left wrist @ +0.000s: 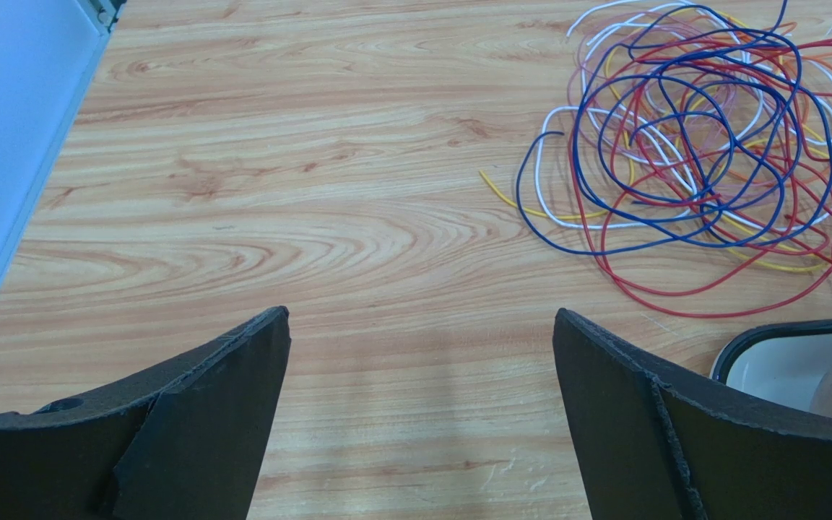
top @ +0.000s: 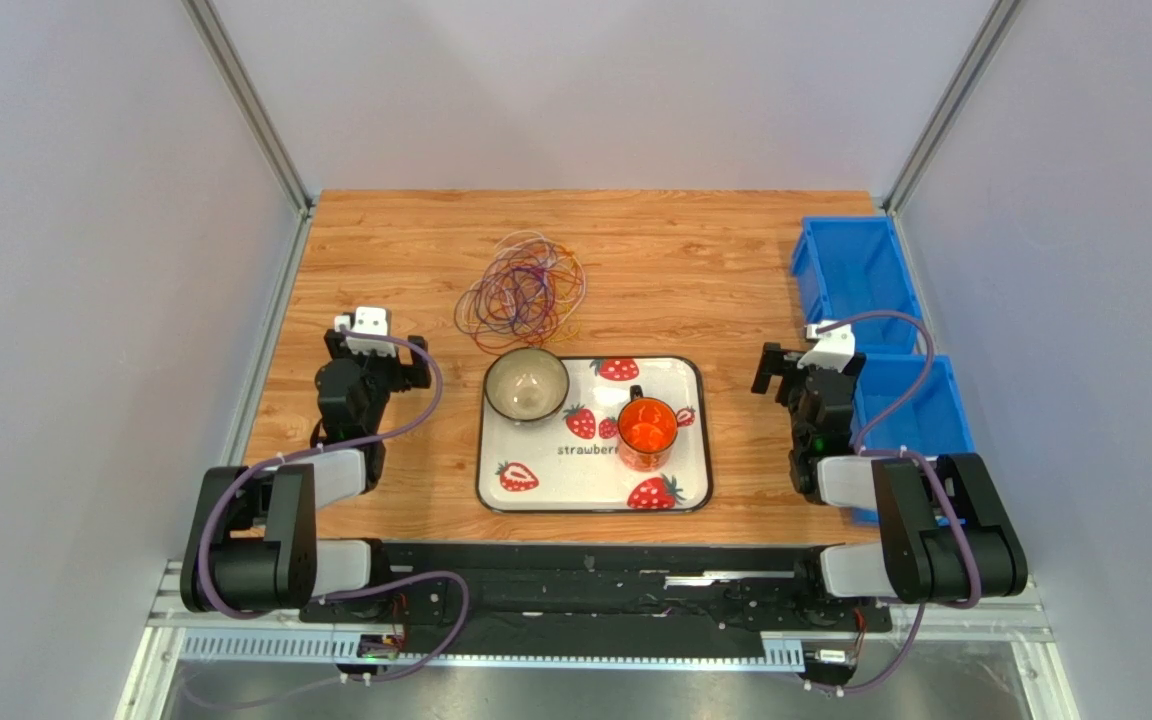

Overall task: Untangle the cables
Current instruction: Untie the cable.

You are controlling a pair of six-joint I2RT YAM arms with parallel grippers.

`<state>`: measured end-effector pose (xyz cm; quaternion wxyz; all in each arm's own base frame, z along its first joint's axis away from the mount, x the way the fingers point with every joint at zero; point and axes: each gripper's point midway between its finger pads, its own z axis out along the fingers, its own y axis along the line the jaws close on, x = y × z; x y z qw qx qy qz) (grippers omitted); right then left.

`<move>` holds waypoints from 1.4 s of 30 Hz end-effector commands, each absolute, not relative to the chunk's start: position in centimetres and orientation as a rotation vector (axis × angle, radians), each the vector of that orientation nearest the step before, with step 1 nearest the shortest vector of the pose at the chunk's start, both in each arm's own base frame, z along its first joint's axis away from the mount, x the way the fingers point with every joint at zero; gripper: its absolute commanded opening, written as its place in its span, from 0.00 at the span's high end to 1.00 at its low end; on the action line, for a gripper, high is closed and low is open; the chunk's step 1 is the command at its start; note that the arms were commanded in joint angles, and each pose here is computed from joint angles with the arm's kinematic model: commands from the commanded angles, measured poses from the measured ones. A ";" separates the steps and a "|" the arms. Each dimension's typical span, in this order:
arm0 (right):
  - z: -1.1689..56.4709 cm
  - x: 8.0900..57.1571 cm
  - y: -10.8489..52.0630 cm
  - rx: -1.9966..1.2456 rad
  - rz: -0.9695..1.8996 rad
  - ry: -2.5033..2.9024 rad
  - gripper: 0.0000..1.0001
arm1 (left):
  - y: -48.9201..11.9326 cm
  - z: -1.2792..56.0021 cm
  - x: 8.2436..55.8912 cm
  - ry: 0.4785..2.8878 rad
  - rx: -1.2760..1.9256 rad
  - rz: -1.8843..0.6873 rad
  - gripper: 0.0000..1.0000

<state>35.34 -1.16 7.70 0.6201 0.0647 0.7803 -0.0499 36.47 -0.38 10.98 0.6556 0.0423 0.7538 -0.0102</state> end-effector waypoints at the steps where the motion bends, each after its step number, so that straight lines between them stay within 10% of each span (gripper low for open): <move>1: 10.4 36.5 -1.2 0.160 -0.100 1.709 0.00 | -0.8 13.5 37.4 1.626 0.120 -0.028 0.01; 28: 12.6 37.2 1.2 0.074 -0.061 1.862 0.00 | -0.7 13.4 37.4 1.627 0.119 -0.027 0.01; 42: 24.3 34.6 14.1 0.011 0.566 2.009 0.00 | -0.8 13.5 37.4 1.626 0.118 -0.028 0.01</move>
